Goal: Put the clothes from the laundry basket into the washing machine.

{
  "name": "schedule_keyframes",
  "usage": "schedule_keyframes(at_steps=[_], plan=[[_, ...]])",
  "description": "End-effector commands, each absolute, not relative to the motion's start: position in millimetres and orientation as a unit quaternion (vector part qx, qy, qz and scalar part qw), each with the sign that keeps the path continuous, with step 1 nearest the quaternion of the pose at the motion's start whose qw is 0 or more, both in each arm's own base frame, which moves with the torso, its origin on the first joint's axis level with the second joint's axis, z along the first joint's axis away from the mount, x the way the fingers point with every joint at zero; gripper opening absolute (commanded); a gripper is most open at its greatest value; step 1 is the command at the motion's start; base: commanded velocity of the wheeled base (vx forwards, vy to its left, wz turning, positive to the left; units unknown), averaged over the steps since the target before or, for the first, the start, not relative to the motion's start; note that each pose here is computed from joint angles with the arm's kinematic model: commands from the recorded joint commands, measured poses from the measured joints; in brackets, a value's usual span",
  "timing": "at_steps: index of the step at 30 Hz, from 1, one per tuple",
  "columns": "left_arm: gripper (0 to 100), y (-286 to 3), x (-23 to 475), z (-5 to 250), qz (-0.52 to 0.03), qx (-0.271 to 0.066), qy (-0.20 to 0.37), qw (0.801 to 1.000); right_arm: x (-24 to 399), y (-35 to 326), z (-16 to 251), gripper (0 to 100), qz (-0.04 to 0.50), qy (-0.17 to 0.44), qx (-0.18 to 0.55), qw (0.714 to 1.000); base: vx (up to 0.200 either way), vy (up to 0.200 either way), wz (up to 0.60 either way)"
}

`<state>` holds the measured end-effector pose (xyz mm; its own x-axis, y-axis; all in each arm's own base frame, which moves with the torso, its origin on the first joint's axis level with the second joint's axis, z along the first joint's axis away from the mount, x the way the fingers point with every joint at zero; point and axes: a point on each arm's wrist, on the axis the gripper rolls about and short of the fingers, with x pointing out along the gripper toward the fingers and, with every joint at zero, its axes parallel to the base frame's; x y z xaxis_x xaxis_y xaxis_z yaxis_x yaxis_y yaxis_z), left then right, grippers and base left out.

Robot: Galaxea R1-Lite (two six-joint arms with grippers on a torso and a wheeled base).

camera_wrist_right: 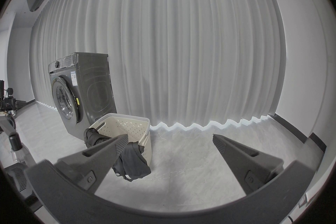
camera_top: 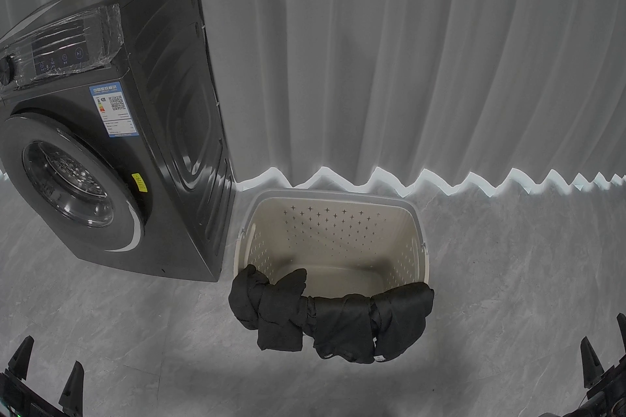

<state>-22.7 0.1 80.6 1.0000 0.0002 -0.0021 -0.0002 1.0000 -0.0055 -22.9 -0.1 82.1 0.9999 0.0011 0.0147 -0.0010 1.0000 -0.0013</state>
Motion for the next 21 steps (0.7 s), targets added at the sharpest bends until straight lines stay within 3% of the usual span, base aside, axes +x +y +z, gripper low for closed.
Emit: schedule_keyframes(at_steps=[1, 5, 13, 21], plan=[[100, 0.1, -22.8, 75.3, 0.000, -0.003, 0.001, 1.000, -22.8, -0.1, 76.9, 100, 0.001, -0.007, -0.001, 1.000, 0.200, 0.000, 0.00], [100, 0.1, -22.8, 75.3, 0.001, -0.003, 0.001, 1.000, -22.8, -0.1, 76.9, 100, 0.001, -0.007, -0.001, 1.000, 0.200, 0.000, 0.00], [100, 0.1, -22.8, 75.3, 0.001, -0.003, 0.001, 1.000, -22.8, -0.1, 76.9, 100, 0.001, -0.007, -0.001, 1.000, 0.000, 0.000, 0.00], [100, 0.1, -22.8, 75.3, 0.001, -0.003, 0.001, 1.000, -22.8, -0.1, 76.9, 100, 0.001, -0.007, -0.001, 1.000, 0.200, 0.000, 0.00]])
